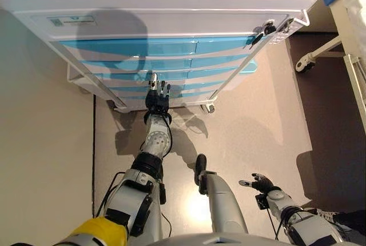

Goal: Open the drawer and pick up the medicine

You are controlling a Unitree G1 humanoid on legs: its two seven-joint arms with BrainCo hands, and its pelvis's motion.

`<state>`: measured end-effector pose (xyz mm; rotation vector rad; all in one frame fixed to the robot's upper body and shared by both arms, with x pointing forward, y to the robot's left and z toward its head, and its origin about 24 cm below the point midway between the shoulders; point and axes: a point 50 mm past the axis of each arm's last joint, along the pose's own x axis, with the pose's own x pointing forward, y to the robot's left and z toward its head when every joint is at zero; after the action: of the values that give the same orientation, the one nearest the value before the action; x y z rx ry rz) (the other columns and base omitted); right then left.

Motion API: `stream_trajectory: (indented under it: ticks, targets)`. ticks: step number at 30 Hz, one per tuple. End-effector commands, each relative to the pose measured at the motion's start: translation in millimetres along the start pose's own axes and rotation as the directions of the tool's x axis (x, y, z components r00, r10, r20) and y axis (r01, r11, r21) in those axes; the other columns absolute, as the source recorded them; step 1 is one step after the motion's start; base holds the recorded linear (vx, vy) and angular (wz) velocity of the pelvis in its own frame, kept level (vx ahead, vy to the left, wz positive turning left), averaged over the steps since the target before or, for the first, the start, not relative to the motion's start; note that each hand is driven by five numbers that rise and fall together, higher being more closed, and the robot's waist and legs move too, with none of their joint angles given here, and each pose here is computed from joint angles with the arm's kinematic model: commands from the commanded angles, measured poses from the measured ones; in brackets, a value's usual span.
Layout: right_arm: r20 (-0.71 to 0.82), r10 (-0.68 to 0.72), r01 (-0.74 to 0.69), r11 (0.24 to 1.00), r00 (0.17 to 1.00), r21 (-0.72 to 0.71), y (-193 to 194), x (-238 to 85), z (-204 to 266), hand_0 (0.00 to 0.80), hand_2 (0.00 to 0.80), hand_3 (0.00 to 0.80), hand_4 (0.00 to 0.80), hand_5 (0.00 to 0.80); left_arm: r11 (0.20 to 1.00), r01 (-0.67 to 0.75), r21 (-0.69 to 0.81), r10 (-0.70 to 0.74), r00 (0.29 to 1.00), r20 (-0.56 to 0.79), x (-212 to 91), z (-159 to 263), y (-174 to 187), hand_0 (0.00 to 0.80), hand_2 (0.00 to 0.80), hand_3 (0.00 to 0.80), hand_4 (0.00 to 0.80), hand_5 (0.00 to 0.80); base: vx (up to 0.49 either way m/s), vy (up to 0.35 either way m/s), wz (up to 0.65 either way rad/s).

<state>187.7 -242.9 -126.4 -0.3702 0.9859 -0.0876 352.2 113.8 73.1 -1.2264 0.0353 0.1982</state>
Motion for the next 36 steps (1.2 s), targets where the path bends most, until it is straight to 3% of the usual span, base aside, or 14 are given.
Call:
stream_trajectory:
  ticks: [1,25,26,27,28,36]
  targets:
    - [-0.073,-0.065,0.060,0.996,0.995,-0.060,-27.8,-3.6,-23.4,0.000,0.000,0.000,0.000,0.000,0.916,0.394,0.074,-0.400,0.910,0.108,0.4,23.0,-89.9,0.000,0.000,0.000,0.000,0.000,-0.007,-0.043,0.06]
    - [-0.079,-0.066,0.060,0.995,0.995,-0.080,-23.1,-3.7,-25.1,0.000,0.000,0.000,0.000,0.000,0.921,0.380,0.085,-0.389,0.912,0.132,0.3,31.1,-86.5,0.000,0.000,0.000,0.000,0.000,-0.022,-0.027,0.02]
    - [-0.074,-0.066,0.060,0.995,0.995,-0.080,-22.7,-3.5,-24.3,0.000,0.000,0.000,0.000,0.000,0.919,0.383,0.093,-0.393,0.909,0.141,0.3,33.1,-88.5,0.496,0.496,0.496,0.496,0.496,0.000,0.000,0.00]
    - [-0.074,-0.064,0.058,0.995,0.995,-0.081,-22.0,-3.6,-24.5,0.000,0.000,0.000,0.000,0.000,0.918,0.387,0.089,-0.397,0.906,0.149,0.0,34.6,-90.3,0.703,0.703,0.703,0.703,0.703,0.000,0.000,0.00]
    - [-0.074,-0.064,0.058,0.995,0.995,-0.081,-22.0,-3.6,-24.5,0.000,0.000,0.000,0.000,0.000,0.918,0.387,0.089,-0.397,0.906,0.149,0.0,34.6,-90.3,0.794,0.794,0.794,0.794,0.794,0.000,0.000,0.00]
    - [-0.087,-0.061,0.052,0.993,0.994,-0.106,-20.8,-4.4,-28.8,0.000,0.000,0.000,0.000,0.000,0.919,0.385,0.089,-0.395,0.902,0.175,-0.4,38.6,-93.1,0.800,0.800,0.800,0.800,0.800,0.002,0.001,-0.01]
